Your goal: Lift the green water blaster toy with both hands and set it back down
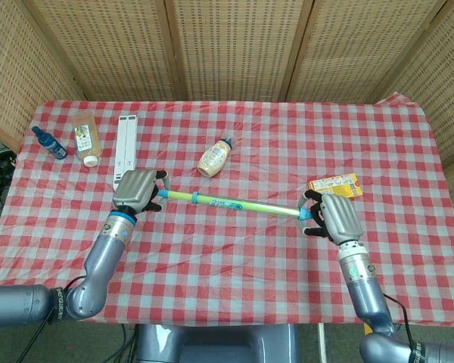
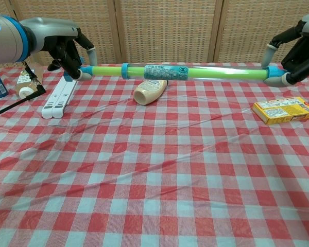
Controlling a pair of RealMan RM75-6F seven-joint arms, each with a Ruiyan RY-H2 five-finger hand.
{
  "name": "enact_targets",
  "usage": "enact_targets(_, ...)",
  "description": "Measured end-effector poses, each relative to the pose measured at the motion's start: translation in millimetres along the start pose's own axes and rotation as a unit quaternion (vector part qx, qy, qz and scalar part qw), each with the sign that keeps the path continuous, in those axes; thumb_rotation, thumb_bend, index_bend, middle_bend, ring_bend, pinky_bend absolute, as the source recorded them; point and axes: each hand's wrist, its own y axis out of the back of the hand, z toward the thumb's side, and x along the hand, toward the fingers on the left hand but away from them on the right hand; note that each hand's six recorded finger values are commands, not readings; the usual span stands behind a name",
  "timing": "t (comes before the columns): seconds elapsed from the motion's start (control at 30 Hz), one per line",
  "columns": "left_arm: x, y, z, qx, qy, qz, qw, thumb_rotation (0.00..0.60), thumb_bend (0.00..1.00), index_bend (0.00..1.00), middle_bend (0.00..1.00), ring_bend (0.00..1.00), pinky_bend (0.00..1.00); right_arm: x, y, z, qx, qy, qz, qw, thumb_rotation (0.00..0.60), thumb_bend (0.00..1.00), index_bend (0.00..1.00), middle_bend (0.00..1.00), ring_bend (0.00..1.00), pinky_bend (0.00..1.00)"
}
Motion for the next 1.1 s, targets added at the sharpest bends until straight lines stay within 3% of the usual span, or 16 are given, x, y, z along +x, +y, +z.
enact_targets(0.3, -1.2, 0.0, -11.6, 0.004, 0.010, -0.001, 0.9999, 0.600, 0.65, 0.87, 0.93, 0.87, 0.77, -1.1, 8.7, -14.0, 0.009, -0.016, -0.013, 0.9997, 0.600, 0.47, 0.61, 1.00, 1.00, 0.57)
enact_targets(0.83, -6.9, -1.8, -66.2, 0.014, 0.051, -0.002, 0.9986, 0.600, 0.65, 0.87, 0.93, 0.87, 0.77, 3.6, 28.0, -71.5, 0.021, -0.074, -0.031, 0.9965, 0.600, 0.47, 0.61, 1.00, 1.00, 0.57)
enact_targets(1.1, -10.5, -1.5, -82.4, 0.010, 0.062, -0.001, 0.9981, 0.600, 0.65, 0.87, 0.93, 0.87, 0.77, 7.8, 31.2, -77.2, 0.020, -0.078, -0.034, 0.9962, 0.600, 0.48, 0.61, 1.00, 1.00, 0.57)
